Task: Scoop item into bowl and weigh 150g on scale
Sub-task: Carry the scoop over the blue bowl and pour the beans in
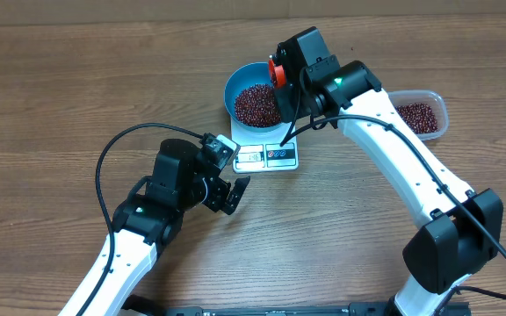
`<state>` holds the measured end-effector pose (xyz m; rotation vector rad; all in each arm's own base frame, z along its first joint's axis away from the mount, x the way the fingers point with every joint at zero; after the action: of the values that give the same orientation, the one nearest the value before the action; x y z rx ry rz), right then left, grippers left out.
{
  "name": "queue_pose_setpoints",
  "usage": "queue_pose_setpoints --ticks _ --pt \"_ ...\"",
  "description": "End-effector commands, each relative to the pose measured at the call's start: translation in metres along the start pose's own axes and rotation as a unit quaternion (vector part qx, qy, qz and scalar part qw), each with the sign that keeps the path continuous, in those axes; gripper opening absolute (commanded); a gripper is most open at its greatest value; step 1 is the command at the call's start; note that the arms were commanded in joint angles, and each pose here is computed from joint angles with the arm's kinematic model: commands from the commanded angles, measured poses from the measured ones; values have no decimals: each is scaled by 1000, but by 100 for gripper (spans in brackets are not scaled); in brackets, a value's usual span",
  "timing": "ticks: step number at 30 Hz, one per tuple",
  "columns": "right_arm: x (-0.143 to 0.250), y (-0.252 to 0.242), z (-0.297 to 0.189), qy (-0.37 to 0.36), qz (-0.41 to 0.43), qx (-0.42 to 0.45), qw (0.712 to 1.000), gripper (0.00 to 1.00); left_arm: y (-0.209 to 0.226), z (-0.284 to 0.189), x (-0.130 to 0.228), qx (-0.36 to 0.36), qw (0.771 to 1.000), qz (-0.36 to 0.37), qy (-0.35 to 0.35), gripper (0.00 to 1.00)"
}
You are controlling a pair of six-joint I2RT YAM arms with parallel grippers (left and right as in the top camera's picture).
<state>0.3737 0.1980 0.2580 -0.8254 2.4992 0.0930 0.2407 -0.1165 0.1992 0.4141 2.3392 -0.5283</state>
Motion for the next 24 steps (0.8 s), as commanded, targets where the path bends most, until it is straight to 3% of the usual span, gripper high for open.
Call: queue_pose_setpoints --ticks 1,24 --pt "-9 3 -7 -13 -20 22 999 4 -1 -2 -7 5 1000 -4 -9 100" --pt "-6 8 -7 -3 -35 18 999 4 -1 -2 -7 5 1000 -4 -9 100"
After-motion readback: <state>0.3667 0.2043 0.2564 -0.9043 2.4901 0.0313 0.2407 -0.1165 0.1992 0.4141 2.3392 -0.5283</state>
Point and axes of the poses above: each gripper's point midway between its finger pads, its own z axis out along the fingers, its own y axis along the line the jaws close on, x = y × z, the point moved 9 cm from there along -z, back along the fingers, and after that the axes turned 15 degrees about -z, right-handed, at the moved point
